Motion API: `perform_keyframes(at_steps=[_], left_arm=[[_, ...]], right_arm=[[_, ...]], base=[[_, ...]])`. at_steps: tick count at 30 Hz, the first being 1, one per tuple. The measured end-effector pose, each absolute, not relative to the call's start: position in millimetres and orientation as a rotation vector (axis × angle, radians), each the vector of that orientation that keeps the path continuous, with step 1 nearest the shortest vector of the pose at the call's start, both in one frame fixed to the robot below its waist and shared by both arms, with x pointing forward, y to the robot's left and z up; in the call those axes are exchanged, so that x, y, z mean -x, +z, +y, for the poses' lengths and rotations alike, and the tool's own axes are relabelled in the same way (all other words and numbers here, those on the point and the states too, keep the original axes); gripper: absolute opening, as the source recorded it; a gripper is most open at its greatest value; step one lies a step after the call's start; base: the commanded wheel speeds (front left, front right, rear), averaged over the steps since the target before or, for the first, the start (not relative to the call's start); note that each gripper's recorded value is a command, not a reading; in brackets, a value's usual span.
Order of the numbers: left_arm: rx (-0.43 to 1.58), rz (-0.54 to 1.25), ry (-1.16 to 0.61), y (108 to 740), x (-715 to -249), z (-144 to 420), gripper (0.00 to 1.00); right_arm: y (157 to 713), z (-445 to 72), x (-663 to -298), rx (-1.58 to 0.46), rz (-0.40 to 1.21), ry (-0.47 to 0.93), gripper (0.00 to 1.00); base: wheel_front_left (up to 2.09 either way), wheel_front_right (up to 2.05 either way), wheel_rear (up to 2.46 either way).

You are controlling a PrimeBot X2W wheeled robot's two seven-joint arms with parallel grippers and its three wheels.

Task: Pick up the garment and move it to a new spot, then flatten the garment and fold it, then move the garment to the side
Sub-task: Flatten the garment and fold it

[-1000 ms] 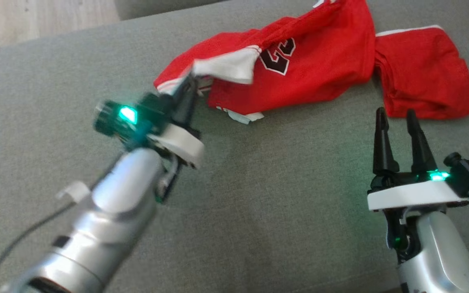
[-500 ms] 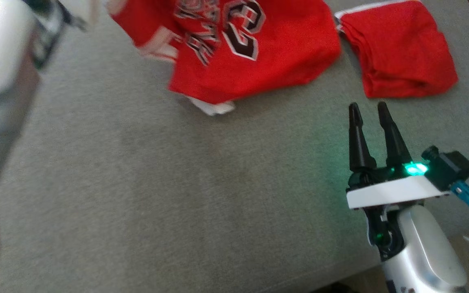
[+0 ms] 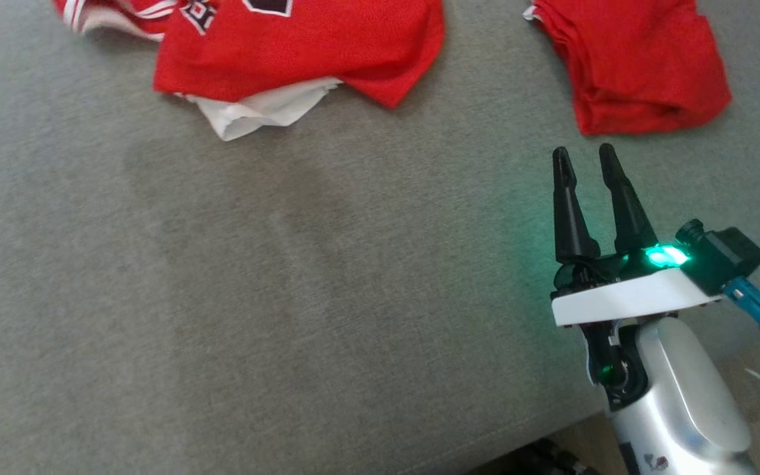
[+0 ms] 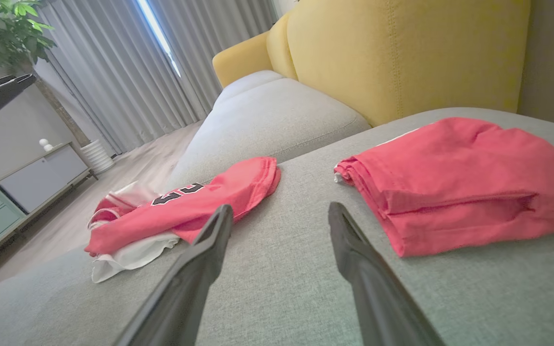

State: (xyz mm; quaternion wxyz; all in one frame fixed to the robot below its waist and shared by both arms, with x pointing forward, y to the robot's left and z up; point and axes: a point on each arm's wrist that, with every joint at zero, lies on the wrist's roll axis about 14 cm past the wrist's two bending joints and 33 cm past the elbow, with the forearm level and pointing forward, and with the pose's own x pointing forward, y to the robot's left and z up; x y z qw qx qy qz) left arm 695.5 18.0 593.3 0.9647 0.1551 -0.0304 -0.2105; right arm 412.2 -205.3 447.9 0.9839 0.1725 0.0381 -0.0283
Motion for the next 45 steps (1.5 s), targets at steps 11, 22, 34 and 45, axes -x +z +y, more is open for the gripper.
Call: perform_keyframes(at_steps=[11,22,34,45], left_arm=[[-0.187,-0.088,-0.450,588.2,-650.6,36.0,1.00],[0.036,-0.028,-0.404,544.0,-536.7,71.6,1.00],[0.224,0.023,-0.225,499.8,-416.2,101.8,1.00],[0.245,0.024,-0.193,492.0,-396.7,106.1,1.00]], right_arm=[[466.7,-181.6,-428.7,-0.296,0.023,0.034,1.00],[490.7,-151.0,-423.5,-0.253,-0.034,0.127,1.00],[502.5,-113.6,-410.5,-0.256,-0.051,0.234,1.00],[490.1,-92.7,-412.3,-0.217,0.003,0.298,1.00]], base=[[0.00,0.00,0.00],[0.00,0.00,0.00],[0.00,0.00,0.00],[0.00,0.00,0.00]])
